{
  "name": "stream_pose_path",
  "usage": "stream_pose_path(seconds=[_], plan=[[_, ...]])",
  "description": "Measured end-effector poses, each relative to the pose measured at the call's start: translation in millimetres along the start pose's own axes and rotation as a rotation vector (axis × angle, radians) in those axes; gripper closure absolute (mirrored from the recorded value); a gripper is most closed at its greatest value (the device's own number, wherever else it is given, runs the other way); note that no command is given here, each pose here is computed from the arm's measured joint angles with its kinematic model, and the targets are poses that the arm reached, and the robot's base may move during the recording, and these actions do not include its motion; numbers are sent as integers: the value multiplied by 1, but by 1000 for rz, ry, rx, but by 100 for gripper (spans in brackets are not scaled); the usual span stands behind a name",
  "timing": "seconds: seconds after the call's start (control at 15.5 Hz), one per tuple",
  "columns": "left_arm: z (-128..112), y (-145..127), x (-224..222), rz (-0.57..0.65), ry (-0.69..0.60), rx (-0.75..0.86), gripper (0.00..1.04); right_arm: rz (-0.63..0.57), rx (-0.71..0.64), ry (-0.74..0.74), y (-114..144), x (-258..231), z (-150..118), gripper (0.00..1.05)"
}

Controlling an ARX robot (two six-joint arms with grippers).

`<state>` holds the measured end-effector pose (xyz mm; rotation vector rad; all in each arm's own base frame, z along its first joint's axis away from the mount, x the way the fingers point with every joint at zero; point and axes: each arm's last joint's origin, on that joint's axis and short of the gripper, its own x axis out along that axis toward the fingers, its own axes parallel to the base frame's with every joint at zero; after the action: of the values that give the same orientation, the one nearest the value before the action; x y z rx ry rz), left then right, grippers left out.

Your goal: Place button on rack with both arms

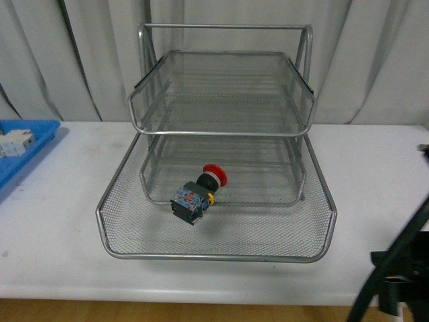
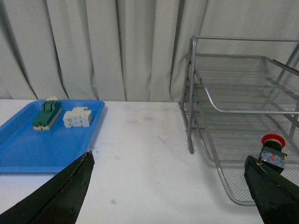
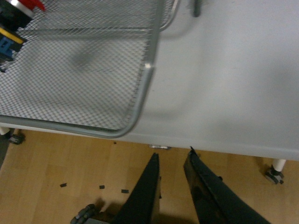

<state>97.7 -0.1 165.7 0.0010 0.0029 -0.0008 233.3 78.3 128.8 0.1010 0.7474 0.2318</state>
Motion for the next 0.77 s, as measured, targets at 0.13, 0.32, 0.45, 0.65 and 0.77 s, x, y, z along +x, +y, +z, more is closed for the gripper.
stream_pose_path(seconds=[0.13,0.32,0.45,0.65,0.77], plan=[[0,0,0,0,0,0,7,23,10,24,25,21,-1,103],[0,0,0,0,0,0,7,43,16,81,55,49,-13,103],[0,0,0,0,0,0,7,50,14,81,60,53,-15,103],[0,0,0,0,0,0,7,68,-8,73,83,74,-17,103],[0,0,0,0,0,0,7,60,-23,62,92,86,-17,103]])
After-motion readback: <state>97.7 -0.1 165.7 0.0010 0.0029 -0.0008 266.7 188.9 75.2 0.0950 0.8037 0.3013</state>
